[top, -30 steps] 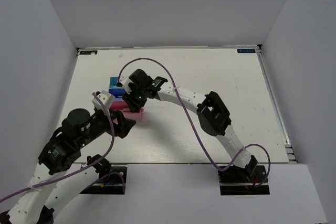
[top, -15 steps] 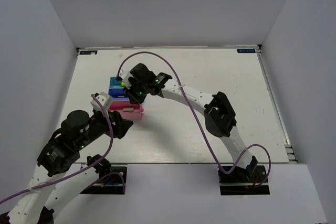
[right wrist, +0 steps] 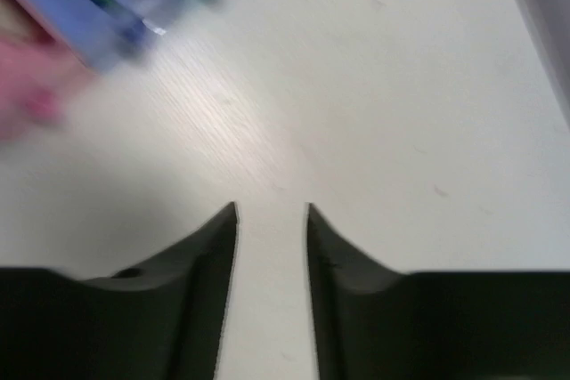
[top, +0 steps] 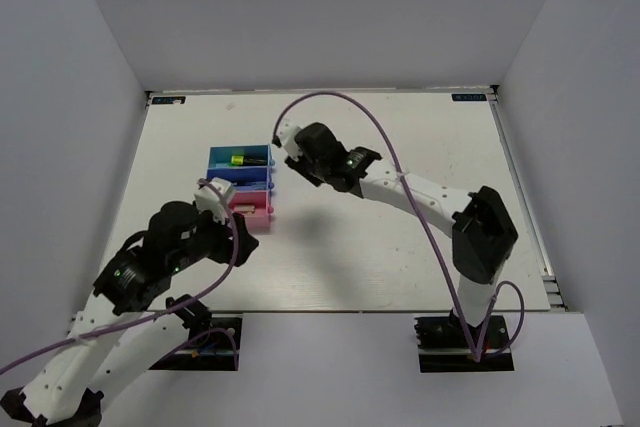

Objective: Sort the stationery into containers
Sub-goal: Reset both arms

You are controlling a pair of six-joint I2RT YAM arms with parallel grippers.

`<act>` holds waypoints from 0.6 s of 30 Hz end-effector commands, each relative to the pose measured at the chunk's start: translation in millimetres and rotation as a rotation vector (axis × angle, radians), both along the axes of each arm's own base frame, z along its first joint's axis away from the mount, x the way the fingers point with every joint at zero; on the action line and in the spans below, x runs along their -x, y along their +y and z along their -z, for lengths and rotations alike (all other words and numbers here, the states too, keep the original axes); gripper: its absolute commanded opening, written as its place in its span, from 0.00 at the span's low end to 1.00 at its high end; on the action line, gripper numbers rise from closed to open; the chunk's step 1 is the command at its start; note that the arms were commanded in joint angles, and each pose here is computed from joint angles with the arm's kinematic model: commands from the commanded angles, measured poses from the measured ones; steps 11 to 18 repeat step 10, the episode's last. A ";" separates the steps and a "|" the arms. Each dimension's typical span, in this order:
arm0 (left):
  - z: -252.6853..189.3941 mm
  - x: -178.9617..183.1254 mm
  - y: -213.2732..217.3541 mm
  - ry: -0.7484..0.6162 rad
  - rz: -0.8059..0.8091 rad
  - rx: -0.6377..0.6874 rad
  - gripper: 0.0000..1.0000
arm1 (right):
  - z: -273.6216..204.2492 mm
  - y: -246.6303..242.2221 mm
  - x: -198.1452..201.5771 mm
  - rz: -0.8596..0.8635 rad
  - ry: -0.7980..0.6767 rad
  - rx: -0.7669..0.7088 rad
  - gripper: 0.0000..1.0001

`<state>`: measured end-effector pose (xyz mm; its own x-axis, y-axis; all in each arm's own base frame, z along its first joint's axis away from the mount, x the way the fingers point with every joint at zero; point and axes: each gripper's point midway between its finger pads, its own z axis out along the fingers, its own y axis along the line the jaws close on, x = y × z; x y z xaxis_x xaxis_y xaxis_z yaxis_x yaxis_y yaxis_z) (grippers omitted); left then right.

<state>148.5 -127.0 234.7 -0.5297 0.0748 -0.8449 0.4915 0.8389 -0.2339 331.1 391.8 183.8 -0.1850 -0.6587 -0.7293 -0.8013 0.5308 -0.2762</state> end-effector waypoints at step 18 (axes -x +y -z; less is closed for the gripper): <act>88.0 -16.8 -7.9 0.182 -0.016 -0.139 1.00 | 14.1 -205.8 32.9 0.314 -0.338 0.352 0.90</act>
